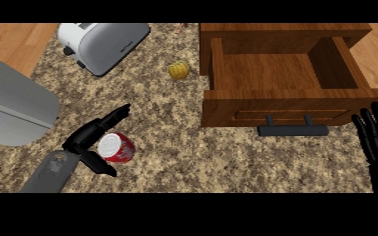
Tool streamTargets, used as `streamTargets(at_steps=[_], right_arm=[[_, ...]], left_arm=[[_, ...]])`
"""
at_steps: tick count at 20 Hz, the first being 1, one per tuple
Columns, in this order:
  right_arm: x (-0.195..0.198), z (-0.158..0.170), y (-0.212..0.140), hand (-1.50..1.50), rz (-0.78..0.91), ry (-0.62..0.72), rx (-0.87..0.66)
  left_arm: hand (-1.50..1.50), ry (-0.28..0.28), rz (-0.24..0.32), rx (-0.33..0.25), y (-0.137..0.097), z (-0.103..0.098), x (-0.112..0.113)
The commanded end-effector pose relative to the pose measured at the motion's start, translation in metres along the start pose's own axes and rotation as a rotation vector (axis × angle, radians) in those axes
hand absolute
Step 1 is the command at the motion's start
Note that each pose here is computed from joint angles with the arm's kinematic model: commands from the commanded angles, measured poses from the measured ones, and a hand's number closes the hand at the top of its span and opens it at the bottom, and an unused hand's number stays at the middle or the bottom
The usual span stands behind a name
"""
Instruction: Pick up the can, place it into the drawer and close the drawer
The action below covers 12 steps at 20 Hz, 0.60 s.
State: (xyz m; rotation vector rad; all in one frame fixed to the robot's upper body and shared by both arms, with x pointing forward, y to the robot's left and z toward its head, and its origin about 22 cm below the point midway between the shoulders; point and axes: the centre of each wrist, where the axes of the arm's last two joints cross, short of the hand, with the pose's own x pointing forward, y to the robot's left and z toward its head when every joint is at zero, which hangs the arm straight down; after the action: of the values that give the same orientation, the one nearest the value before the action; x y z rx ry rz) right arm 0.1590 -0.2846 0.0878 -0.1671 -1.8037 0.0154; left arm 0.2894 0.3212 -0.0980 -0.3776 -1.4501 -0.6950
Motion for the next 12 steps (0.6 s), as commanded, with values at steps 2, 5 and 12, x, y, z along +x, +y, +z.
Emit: streamTargets(at_steps=[2,5,12], right_arm=[[0.009,-0.002,-0.018,-1.5,-0.009,-0.017,-0.007],[0.003,-0.005,-0.01,-1.5,0.007,-0.01,-0.017],[0.007,0.0,-0.008,-1.5,0.005,-0.002,0.005]], left_arm=[[-1.5,-0.063,0.093,-0.091,-0.003,-0.012,0.002],[-1.5,-0.082,0.113,-0.104,-0.025,0.005,-0.01],[-1.5,-0.094,0.094,-0.144,-0.028,-0.034,0.001]])
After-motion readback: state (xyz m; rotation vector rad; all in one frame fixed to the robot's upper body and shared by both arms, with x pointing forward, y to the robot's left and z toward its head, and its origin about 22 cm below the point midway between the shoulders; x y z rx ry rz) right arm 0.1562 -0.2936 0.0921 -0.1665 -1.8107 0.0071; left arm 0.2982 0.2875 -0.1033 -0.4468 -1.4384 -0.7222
